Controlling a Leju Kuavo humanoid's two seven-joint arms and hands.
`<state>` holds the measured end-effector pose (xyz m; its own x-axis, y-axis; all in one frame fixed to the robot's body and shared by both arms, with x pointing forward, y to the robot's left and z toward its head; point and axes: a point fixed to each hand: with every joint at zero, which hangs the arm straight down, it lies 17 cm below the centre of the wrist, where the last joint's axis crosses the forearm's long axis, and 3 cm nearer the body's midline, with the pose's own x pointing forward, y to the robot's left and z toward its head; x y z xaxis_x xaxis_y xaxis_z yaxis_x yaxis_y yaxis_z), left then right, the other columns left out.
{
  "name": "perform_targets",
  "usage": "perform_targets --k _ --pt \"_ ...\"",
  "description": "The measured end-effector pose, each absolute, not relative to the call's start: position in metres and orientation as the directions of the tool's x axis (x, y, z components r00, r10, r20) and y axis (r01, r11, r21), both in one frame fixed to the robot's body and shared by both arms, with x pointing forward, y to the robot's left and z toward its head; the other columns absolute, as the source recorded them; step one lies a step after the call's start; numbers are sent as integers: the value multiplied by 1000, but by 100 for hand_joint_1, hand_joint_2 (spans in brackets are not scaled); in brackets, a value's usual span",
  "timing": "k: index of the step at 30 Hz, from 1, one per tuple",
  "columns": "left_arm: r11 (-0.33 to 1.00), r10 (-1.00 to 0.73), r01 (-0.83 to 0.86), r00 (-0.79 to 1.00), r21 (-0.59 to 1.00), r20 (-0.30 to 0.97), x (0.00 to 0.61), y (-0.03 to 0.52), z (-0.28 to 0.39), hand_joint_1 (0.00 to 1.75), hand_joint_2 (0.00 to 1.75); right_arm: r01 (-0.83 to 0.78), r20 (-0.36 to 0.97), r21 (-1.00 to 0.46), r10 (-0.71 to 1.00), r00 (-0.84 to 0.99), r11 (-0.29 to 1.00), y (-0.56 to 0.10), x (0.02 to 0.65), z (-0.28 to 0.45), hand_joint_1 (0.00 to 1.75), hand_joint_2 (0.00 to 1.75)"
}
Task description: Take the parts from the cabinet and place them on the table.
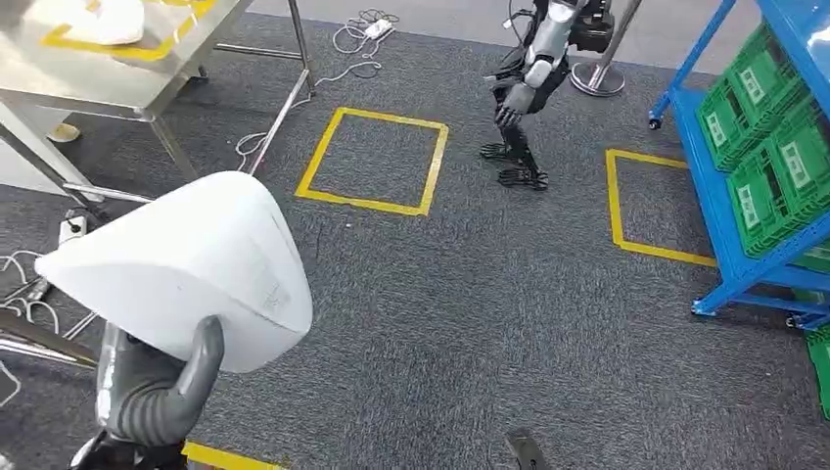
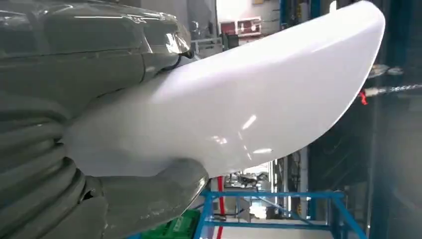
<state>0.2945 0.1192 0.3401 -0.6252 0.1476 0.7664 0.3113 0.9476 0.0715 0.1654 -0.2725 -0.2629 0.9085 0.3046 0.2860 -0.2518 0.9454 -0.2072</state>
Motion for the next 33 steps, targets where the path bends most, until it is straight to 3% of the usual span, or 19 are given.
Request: perform_targets --k 33 --pt "950 152 306 -633 64 759 294 124 342 175 175 -241 273 -215 295 915 946 -278 161 -264 0 175"
